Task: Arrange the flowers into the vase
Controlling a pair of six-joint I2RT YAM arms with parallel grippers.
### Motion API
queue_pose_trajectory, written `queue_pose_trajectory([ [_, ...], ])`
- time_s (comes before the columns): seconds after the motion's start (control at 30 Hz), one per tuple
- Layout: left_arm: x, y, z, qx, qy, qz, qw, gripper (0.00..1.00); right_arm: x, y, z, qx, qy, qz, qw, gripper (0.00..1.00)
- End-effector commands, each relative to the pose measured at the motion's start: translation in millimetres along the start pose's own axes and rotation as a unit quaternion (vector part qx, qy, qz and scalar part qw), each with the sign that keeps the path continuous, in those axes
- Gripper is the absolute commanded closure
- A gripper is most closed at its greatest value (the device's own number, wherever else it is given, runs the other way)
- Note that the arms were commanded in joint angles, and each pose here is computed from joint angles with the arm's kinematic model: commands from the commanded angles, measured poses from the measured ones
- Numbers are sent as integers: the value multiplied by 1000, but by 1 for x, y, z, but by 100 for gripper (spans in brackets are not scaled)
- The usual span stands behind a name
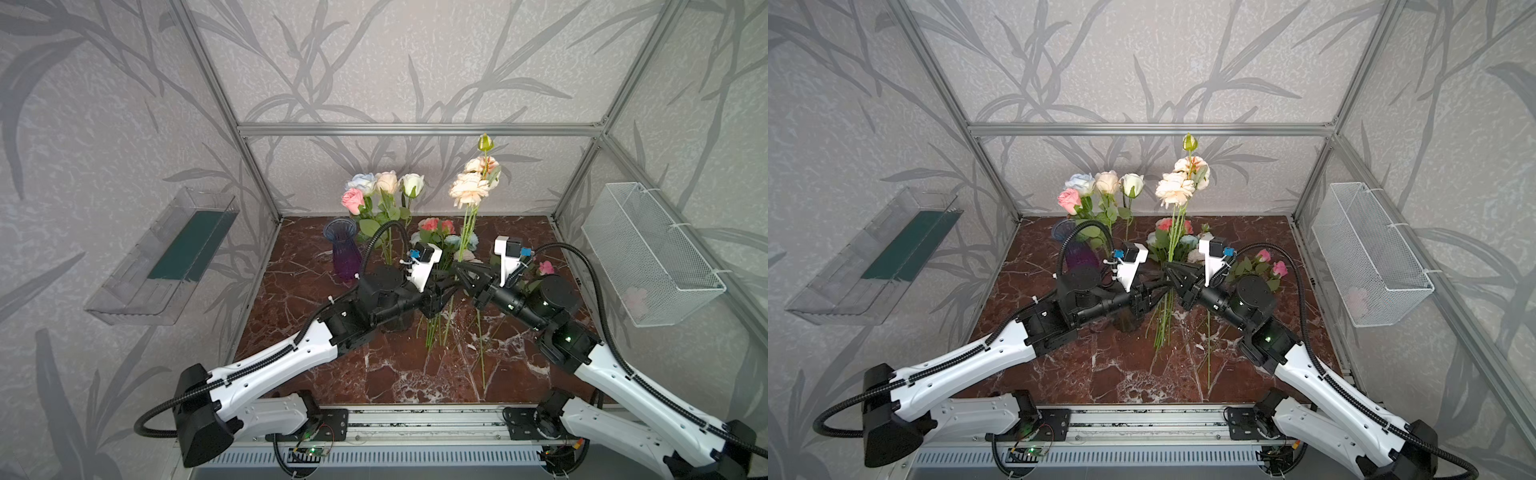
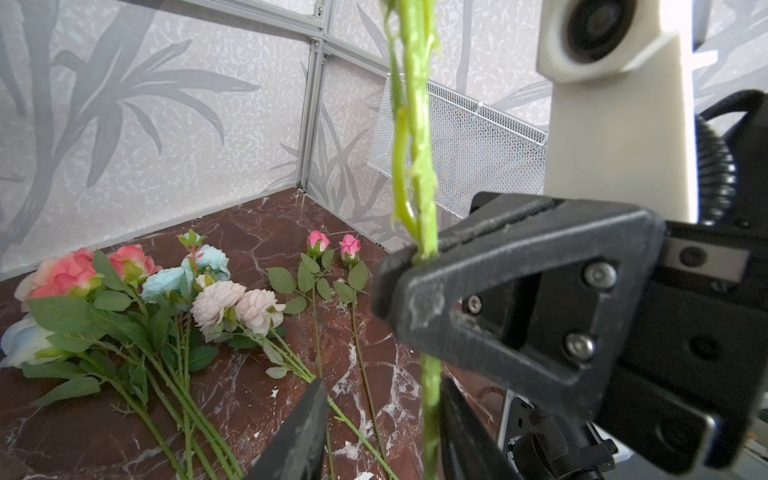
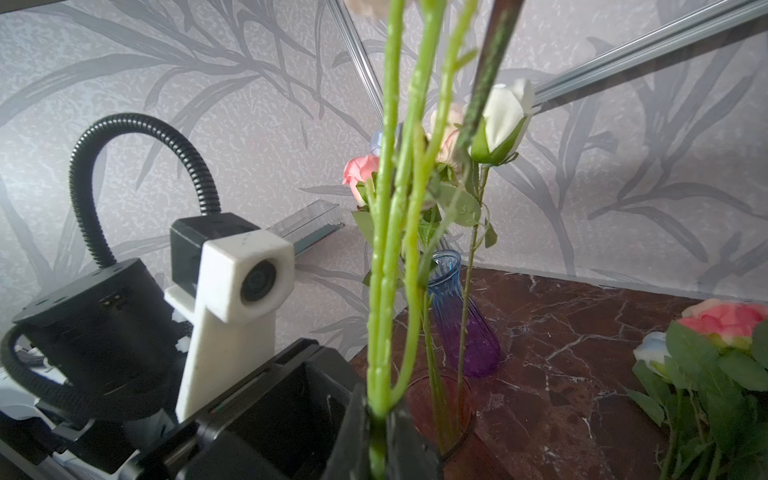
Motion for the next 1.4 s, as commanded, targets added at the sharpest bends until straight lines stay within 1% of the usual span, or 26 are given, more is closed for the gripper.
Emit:
queue_pose_trajectory([
  [0.0, 4, -6, 14, 21, -21, -17, 999, 59, -1, 10, 9, 0, -18, 29, 999, 100],
  [0.07, 6, -6, 14, 21, -23, -17, 999, 68, -1, 10, 8, 3, -19, 33, 999, 100],
  [0.17, 7, -6, 15, 24, -18, -13, 999, 86, -1, 10, 7, 4, -17, 34, 999, 100],
  [0.23, 6, -5, 16, 29, -19, -7, 999, 100, -3, 11, 8, -1, -19, 35, 999, 99],
  [0.27, 5, -5, 17, 32, -20, -3, 999, 100, -4, 11, 9, -4, -21, 34, 999, 92],
  [0.3, 4, -4, 18, 36, -22, 3, 999, 100, -6, 12, 10, -7, -25, 33, 999, 84],
  [0.33, 2, -3, 20, 41, -26, 10, 999, 100, -8, 13, 12, -11, -29, 31, 999, 72],
  [0.4, -4, -1, 24, 55, -37, 34, 997, 100, -15, 15, 16, -23, -40, 22, 999, 58],
  [0.5, -17, 2, 35, 92, -74, 73, 990, 100, -30, 15, 22, -38, -71, -10, 997, 51],
  [0.57, -29, 4, 45, 116, -107, 104, 982, 100, -42, 12, 25, -48, -96, -41, 993, 49],
  [0.63, -38, 5, 55, 152, -146, 133, 969, 100, -52, 9, 25, -56, -114, -68, 990, 48],
  [0.7, -41, 7, 62, 185, -169, 157, 955, 100, -58, 6, 25, -58, -126, -86, 987, 46],
  [0.8, -37, 14, 68, 219, -170, 190, 942, 100, -60, 4, 22, -62, -121, -95, 986, 46],
  [0.87, -31, 25, 68, 221, -163, 205, 939, 100, -59, 3, 20, -62, -114, -94, 987, 45],
  [0.9, -28, 32, 68, 218, -163, 211, 939, 100, -59, 2, 18, -62, -111, -94, 987, 46],
  [0.97, -25, 46, 66, 201, -158, 212, 943, 100, -58, 2, 17, -64, -106, -92, 988, 45],
  [1.07, -24, 56, 61, 196, -162, 217, 942, 100, -59, 3, 16, -71, -100, -90, 988, 45],
  [1.17, -21, 65, 56, 170, -151, 214, 950, 100, -59, 1, 14, -74, -92, -97, 988, 45],
  [1.23, -17, 68, 46, 162, -139, 209, 954, 100, -58, -1, 12, -75, -91, -102, 988, 46],
  [1.37, -11, 72, 22, 121, -119, 190, 967, 100, -55, -5, 8, -73, -85, -112, 987, 45],
])
Point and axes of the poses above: each gripper's point midway between its finger pads, its own x axis out along the fingers, its own y axis along the line the jaws close on, z = x × y, the point moved 9 cm from there along -x, back along the fingers, and after that the axes turned 1 degree about x, right-handed, at the moved point
